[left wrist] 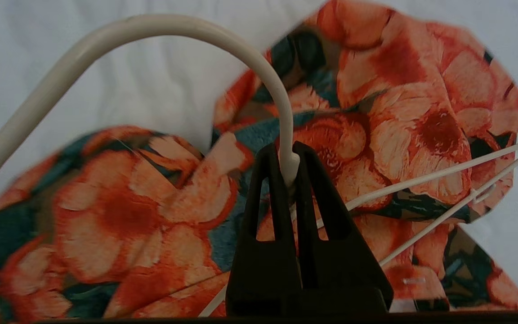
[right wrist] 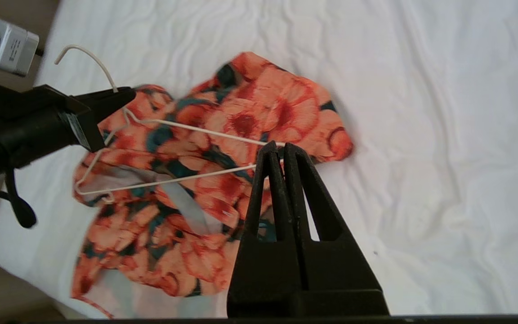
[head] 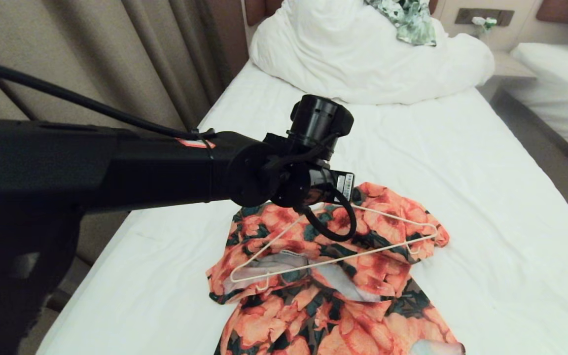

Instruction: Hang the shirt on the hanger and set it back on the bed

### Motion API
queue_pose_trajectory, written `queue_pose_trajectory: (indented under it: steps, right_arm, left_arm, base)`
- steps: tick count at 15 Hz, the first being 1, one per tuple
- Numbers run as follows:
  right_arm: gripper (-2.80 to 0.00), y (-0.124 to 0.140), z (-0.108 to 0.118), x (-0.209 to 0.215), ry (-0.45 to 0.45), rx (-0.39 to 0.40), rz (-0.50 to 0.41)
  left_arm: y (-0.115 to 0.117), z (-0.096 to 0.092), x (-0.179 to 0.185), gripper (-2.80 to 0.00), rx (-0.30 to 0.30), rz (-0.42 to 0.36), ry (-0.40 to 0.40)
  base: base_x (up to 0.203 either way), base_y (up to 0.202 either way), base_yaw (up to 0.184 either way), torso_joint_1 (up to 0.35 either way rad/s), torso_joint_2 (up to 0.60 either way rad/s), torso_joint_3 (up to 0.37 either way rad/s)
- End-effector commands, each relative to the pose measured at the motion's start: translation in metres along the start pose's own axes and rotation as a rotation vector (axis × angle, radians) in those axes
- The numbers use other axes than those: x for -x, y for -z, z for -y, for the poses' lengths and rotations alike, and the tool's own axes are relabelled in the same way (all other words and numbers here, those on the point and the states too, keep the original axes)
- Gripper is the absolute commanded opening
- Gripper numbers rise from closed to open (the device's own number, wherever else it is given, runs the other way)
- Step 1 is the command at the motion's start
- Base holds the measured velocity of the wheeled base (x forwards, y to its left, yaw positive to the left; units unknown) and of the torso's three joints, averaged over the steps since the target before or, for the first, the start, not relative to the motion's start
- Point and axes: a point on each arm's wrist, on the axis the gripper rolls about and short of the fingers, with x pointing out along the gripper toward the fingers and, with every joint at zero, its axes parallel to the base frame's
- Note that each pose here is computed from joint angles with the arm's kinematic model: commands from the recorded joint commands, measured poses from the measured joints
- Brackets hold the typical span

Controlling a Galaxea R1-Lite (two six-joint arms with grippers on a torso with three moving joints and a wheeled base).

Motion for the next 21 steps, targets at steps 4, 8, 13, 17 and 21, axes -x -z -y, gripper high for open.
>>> queue_pose_trajectory:
  steps: [4,8,13,17,21]
  right_arm:
    - [-2.80,0.002,0.008,-0.009,0.024,-0.016,-0.029]
    - [-2.80,0.013,0.011,-0.012,0.046,0.007,-0.065]
    - [-2.80,0.037,0.005,0.007,0.042,0.051,-0.082]
    - [-2.80,0.062,-0.010,0.038,-0.037,0.092,-0.051]
    - [-2.80,0.082,-0.021,0.088,-0.092,0.068,0.040]
  left_arm:
    - [0.012,-0.009,-0.035,0.00,0.004,-0.091,-0.010]
    - [0.016,-0.012,-0.013,0.00,0.019,-0.155,-0.018]
    - [0.015,-0.032,0.053,-2.80,0.094,-0.128,-0.058]
    - [0.022,-0.068,0.125,-2.80,0.170,-0.048,-0.153]
    - [0.027,-0.142,0.237,-2.80,0.335,0.218,-0.361]
  base:
    - [0.000,0.000,0.000,0.000,0.00,0.000]
    - [0.000,0.000,0.000,0.000,0.00,0.000]
    - [0.000,0.000,0.000,0.000,0.00,0.000]
    - [0.000,0.000,0.000,0.000,0.00,0.000]
    - [0.000,0.000,0.000,0.000,0.00,0.000]
